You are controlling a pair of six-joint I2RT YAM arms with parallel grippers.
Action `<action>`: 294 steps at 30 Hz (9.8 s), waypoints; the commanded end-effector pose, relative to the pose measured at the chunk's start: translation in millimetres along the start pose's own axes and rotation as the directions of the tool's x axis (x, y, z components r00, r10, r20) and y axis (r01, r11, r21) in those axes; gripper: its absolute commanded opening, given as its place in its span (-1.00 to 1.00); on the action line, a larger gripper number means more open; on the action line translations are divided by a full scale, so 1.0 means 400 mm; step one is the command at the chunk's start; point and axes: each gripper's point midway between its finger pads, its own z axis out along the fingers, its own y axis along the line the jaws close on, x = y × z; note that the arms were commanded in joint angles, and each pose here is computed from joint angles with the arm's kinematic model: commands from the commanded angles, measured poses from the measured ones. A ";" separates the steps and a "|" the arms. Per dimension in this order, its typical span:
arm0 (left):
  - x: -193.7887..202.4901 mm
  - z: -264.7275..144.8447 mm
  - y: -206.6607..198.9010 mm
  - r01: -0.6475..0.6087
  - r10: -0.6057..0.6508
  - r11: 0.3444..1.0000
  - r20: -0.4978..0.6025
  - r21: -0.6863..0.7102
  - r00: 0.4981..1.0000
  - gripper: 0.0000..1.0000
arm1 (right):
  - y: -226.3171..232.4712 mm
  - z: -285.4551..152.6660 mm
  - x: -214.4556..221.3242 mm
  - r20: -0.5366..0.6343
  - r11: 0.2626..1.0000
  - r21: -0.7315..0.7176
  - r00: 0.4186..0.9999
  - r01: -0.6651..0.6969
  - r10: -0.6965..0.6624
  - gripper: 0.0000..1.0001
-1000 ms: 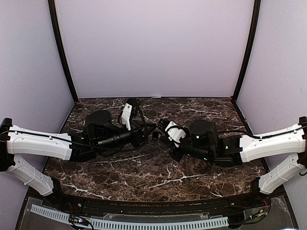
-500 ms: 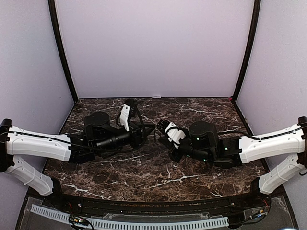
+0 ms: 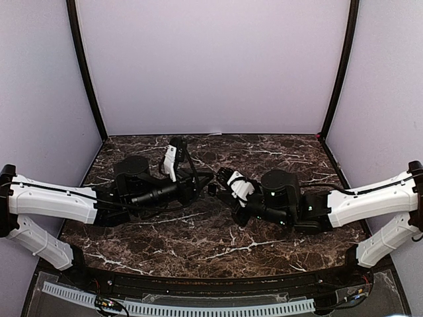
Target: Remove the keys from the keyring
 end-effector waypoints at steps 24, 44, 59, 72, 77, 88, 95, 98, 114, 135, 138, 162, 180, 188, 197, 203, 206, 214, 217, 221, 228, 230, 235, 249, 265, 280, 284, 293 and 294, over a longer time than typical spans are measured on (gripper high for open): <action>-0.141 -0.065 -0.018 0.070 -0.087 0.994 0.238 0.080 0.967 -1.00 | 0.157 -0.048 -0.019 0.080 0.947 -0.316 0.992 -0.065 0.094 -1.00; -0.100 -0.058 -0.068 0.094 -0.110 0.979 0.081 0.183 0.991 -1.00 | 0.025 -0.047 -0.032 0.053 0.999 -0.052 0.999 -0.009 0.012 -1.00; -0.032 -0.030 -0.094 0.193 -0.173 0.947 -0.100 0.257 0.980 -1.00 | -0.067 -0.063 -0.076 0.036 0.978 0.093 0.981 0.186 -0.190 -1.00; 0.011 -0.016 -0.063 0.371 -0.332 0.891 -0.181 0.261 0.926 -1.00 | -0.083 -0.048 -0.116 0.077 0.987 0.045 0.984 0.156 -0.159 -0.81; 0.027 -0.012 -0.045 0.425 -0.384 0.873 -0.198 0.238 0.902 -1.00 | -0.093 -0.031 -0.126 0.087 0.996 0.034 0.992 0.084 -0.087 -0.49; 0.062 -0.020 0.015 0.522 -0.490 0.837 -0.200 0.163 0.848 -1.00 | -0.120 -0.002 -0.152 0.104 0.996 -0.011 0.991 -0.088 0.088 0.04; 0.053 -0.019 0.032 0.562 -0.543 0.809 -0.148 0.172 0.826 -1.00 | -0.101 0.014 -0.153 0.075 0.949 -0.130 0.951 -0.288 0.299 0.11; 0.047 -0.020 0.038 0.576 -0.562 0.797 -0.127 0.181 0.817 -1.00 | -0.099 0.020 -0.139 0.049 0.925 -0.138 0.931 -0.353 0.362 0.11; 0.050 -0.015 0.078 0.591 -0.585 0.798 -0.083 0.117 0.806 -1.00 | 0.036 -0.112 -0.138 0.108 0.777 -0.435 0.830 -0.456 0.548 -0.31; 0.048 -0.023 0.097 0.592 -0.590 0.802 -0.052 0.080 0.806 -1.00 | 0.036 0.032 -0.097 0.079 0.712 -0.384 0.748 -0.588 0.659 -0.25; 0.044 -0.023 0.095 0.588 -0.586 0.804 -0.051 0.084 0.809 -1.00 | 0.024 0.037 -0.098 0.089 0.704 -0.381 0.734 -0.599 0.673 -0.16; 0.034 -0.034 0.097 0.590 -0.591 0.801 -0.023 0.099 0.806 -1.00 | -0.019 0.069 -0.159 0.148 0.676 -0.431 0.692 -0.598 0.706 -0.33; 0.017 -0.049 0.095 0.580 -0.587 0.804 0.015 0.132 0.810 -1.00 | 0.035 0.075 -0.152 0.094 0.645 -0.526 0.715 -0.555 0.693 -0.20; 0.011 -0.051 0.092 0.575 -0.583 0.806 0.019 0.138 0.812 -1.00 | 0.045 0.076 -0.151 0.088 0.636 -0.546 0.717 -0.546 0.691 -0.53; 0.012 -0.054 0.084 0.565 -0.573 0.810 0.009 0.153 0.819 -1.00 | 0.042 0.063 -0.158 0.110 0.640 -0.560 0.718 -0.527 0.687 -0.95; 0.018 -0.059 0.081 0.561 -0.569 0.812 0.004 0.163 0.822 -1.00 | 0.034 0.047 -0.168 0.148 0.672 -0.552 0.735 -0.494 0.661 -1.00; 0.017 -0.060 0.074 0.556 -0.564 0.812 -0.002 0.176 0.826 -0.90 | 0.034 0.045 -0.163 0.149 0.696 -0.539 0.759 -0.475 0.633 -1.00; 0.013 -0.089 0.084 0.519 -0.532 0.837 0.037 0.171 0.846 0.24 | 0.049 -0.001 -0.152 0.051 0.707 -0.586 0.852 -0.397 0.521 -1.00; 0.009 -0.111 0.091 0.484 -0.497 0.862 0.059 0.151 0.866 0.44 | 0.057 -0.023 -0.123 -0.067 0.680 -0.617 0.887 -0.396 0.456 -1.00; 0.005 -0.136 0.082 0.372 -0.386 0.916 0.074 0.151 0.919 0.53 | 0.080 -0.059 -0.085 -0.240 0.628 -0.659 0.907 -0.414 0.346 -1.00; 0.047 -0.139 -0.025 0.093 -0.083 0.934 -0.045 0.345 0.996 0.47 | 0.128 -0.104 -0.031 -0.593 0.489 -0.647 0.789 -0.586 0.161 -1.00; 0.059 -0.141 -0.034 0.063 -0.044 0.928 -0.060 0.367 0.997 0.47 | 0.122 -0.103 0.012 -0.684 0.517 -0.576 0.719 -0.634 0.121 -1.00; 0.086 -0.147 -0.008 0.001 0.020 0.945 -0.062 0.326 0.998 0.47 | 0.083 -0.092 0.136 -0.817 0.667 -0.368 0.568 -0.647 0.100 -1.00; 0.107 -0.172 -0.044 -0.031 0.055 0.900 -0.041 0.434 0.998 0.31 | 0.013 -0.050 0.117 -0.711 0.806 -0.345 0.695 -0.481 0.110 -1.00; 0.067 -0.116 -0.122 -0.026 0.051 0.827 -0.029 0.562 0.998 -0.20 | 0.067 -0.112 -0.144 -0.312 0.615 -0.681 0.917 -0.399 0.249 -1.00; 0.061 -0.137 -0.158 -0.007 0.023 0.787 -0.018 0.617 1.000 -0.39 | 0.061 -0.151 -0.194 -0.233 0.538 -0.753 0.918 -0.379 0.320 -1.00; 0.061 -0.131 -0.155 -0.004 0.018 0.790 -0.017 0.613 1.000 -0.39 | 0.065 -0.157 -0.202 -0.228 0.520 -0.768 0.919 -0.373 0.323 -1.00; 0.044 -0.124 -0.157 -0.009 0.000 0.787 0.015 0.617 1.000 -0.39 | 0.080 -0.165 -0.180 -0.256 0.481 -0.783 0.910 -0.393 0.326 -1.00; 0.042 -0.124 -0.158 -0.007 -0.004 0.786 0.017 0.619 1.000 -0.40 | 0.081 -0.166 -0.179 -0.258 0.480 -0.784 0.909 -0.394 0.327 -1.00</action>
